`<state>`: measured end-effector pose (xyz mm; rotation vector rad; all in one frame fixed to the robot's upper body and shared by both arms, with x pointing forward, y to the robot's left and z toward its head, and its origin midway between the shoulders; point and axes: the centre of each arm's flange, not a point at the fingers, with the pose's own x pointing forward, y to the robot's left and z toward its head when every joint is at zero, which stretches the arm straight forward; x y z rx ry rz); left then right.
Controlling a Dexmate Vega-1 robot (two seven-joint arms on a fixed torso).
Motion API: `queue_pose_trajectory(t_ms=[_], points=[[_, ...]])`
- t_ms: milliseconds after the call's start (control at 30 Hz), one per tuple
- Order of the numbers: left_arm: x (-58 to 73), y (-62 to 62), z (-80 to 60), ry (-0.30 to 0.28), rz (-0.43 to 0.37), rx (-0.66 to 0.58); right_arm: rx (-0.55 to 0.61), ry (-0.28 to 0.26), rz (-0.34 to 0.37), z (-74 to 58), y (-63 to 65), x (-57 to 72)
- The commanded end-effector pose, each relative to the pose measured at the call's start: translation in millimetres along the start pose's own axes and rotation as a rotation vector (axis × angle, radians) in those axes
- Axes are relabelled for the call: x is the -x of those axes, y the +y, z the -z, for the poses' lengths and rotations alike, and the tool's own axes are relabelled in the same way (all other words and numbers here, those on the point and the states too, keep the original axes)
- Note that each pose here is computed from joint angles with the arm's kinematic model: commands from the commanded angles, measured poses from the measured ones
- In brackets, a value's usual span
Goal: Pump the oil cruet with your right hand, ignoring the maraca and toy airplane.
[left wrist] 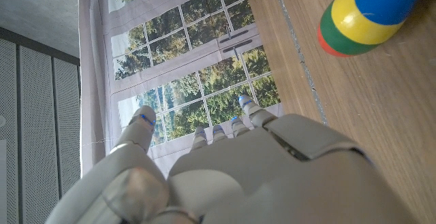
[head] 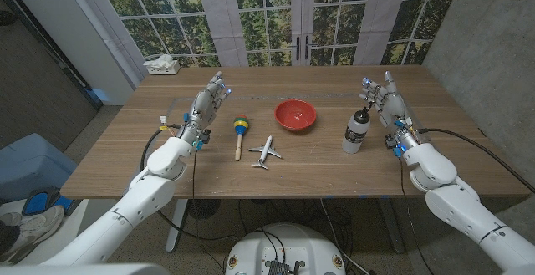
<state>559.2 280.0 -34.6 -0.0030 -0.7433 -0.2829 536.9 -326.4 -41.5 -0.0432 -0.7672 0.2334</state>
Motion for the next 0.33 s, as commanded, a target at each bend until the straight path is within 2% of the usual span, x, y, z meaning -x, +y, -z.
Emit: queue_pose_trajectory(t_ms=[33, 167, 333], points=[[16.8, -4.6, -4.3, 0.01, -0.058, -0.012, -0.121, -0.079, -0.044, -10.7, -34.9, -34.1], [17.4, -6.7, -0.1, 0.019, -0.072, -0.004, -0.148, -0.117, -0.025, -16.9, -50.8, -44.9], [16.0, -7.8, 9.4, 0.039, -0.087, 0.004, -0.187, -0.193, 0.01, -26.2, -72.0, -56.0]])
